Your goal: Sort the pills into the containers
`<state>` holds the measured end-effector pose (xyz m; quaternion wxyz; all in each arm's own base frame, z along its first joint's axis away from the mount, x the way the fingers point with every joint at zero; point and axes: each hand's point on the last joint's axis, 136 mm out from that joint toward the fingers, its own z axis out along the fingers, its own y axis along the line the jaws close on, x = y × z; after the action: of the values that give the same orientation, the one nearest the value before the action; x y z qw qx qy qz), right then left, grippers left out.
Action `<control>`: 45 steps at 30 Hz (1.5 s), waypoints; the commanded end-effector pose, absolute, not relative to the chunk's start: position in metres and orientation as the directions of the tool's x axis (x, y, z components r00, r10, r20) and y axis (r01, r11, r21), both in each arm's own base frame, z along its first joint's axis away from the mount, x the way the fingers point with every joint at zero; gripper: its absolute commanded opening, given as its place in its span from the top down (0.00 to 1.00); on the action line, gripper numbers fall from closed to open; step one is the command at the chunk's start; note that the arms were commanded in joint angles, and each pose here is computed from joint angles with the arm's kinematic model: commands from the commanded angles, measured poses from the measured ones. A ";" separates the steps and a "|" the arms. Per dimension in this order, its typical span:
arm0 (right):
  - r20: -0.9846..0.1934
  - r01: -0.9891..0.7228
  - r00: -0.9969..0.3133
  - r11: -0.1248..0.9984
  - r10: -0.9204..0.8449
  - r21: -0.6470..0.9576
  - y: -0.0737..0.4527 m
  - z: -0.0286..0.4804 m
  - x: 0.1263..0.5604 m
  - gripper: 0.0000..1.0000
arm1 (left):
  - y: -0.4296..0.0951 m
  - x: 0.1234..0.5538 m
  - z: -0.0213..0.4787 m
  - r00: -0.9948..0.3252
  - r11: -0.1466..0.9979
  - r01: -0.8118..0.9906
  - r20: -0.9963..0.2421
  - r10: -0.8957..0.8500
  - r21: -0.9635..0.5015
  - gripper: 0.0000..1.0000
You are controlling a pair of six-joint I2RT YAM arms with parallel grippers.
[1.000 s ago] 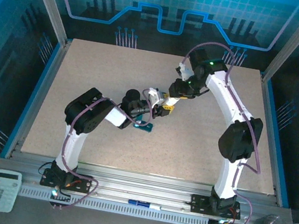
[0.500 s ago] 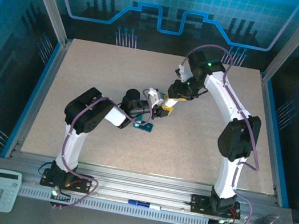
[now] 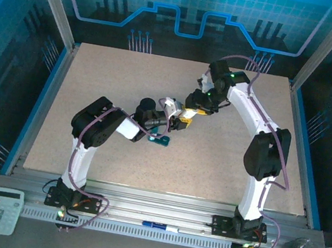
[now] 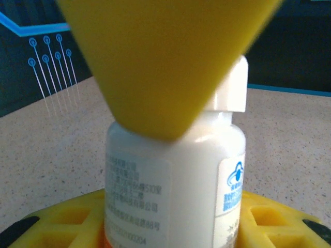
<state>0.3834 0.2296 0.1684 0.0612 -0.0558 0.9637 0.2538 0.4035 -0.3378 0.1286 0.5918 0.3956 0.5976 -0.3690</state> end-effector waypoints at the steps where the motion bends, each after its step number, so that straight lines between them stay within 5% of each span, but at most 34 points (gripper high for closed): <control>1: -0.126 -0.135 -0.989 0.848 -0.081 0.512 0.238 0.175 0.373 0.47 | -0.346 0.402 0.175 0.160 0.388 0.912 -0.986 -0.042 0.131 1.00; 14: -0.283 -0.204 -0.957 0.825 -0.056 0.527 0.231 0.231 0.393 0.20 | -0.344 0.402 0.167 0.127 0.394 0.914 -0.991 -0.053 0.096 1.00; 24: -0.463 -0.253 -0.885 0.790 0.044 0.558 0.206 0.271 0.416 0.20 | -0.345 0.403 0.174 0.098 0.396 0.917 -0.991 -0.095 0.053 1.00; 31: -0.639 -0.483 -0.759 0.767 -0.127 0.422 0.199 0.275 0.408 0.20 | -0.347 0.401 0.182 0.069 0.372 0.928 -0.989 -0.128 0.017 1.00; 45: -0.584 -0.598 -0.748 0.702 -0.315 0.387 0.224 0.246 0.389 0.20 | -0.349 0.401 0.190 0.063 0.355 0.935 -0.987 -0.145 0.008 1.00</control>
<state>0.3933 0.2142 0.2513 0.2620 -0.2302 0.8921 0.2872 0.4068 -0.3433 0.1702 0.6134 0.3582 0.5655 -0.4191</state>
